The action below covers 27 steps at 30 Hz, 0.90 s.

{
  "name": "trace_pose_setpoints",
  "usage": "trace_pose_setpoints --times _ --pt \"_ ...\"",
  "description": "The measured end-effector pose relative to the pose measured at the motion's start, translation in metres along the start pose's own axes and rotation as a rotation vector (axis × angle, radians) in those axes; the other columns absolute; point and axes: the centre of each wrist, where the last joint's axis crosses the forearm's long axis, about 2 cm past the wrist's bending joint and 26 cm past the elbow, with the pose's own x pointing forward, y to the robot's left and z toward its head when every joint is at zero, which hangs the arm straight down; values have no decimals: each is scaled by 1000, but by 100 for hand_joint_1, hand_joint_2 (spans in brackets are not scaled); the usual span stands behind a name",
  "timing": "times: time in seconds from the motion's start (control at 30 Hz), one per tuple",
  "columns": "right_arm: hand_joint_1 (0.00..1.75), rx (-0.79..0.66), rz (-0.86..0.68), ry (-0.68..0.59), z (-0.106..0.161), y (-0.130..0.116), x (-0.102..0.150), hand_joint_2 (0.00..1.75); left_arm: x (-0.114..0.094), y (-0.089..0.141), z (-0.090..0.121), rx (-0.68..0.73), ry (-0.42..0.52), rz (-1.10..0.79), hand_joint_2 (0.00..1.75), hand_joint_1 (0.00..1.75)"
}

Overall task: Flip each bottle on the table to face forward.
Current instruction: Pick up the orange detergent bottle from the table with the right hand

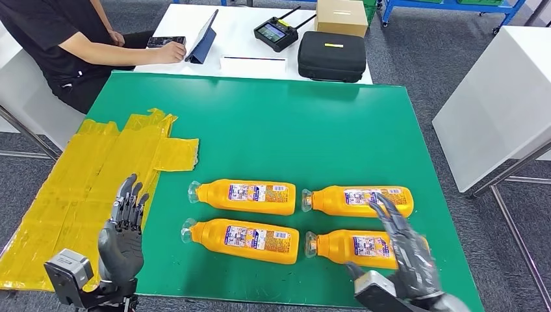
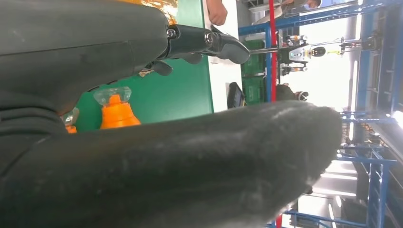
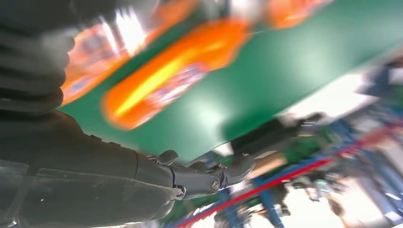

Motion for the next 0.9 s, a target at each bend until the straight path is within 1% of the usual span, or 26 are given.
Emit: trace_pose_setpoints --times 0.1,0.23,0.33,0.4,0.5,0.7,0.9 --pt "0 43 111 61 19 -22 -20 175 -1 4 -2 0 7 5 0 0" --pt "0 89 194 124 43 -53 -41 175 -4 6 -1 4 20 9 0 0" --pt "0 106 241 151 52 -71 -51 175 -7 7 0 9 32 14 0 0" --pt "0 125 266 158 54 -76 -54 175 -8 8 3 15 39 19 0 0" --pt "0 151 283 163 53 -75 -58 175 -9 10 6 22 42 22 0 0" --pt "0 194 275 176 46 -67 -65 175 -10 13 9 24 50 18 0 0" --pt "0 274 239 192 30 -39 -73 175 -14 18 9 21 55 23 0 0"
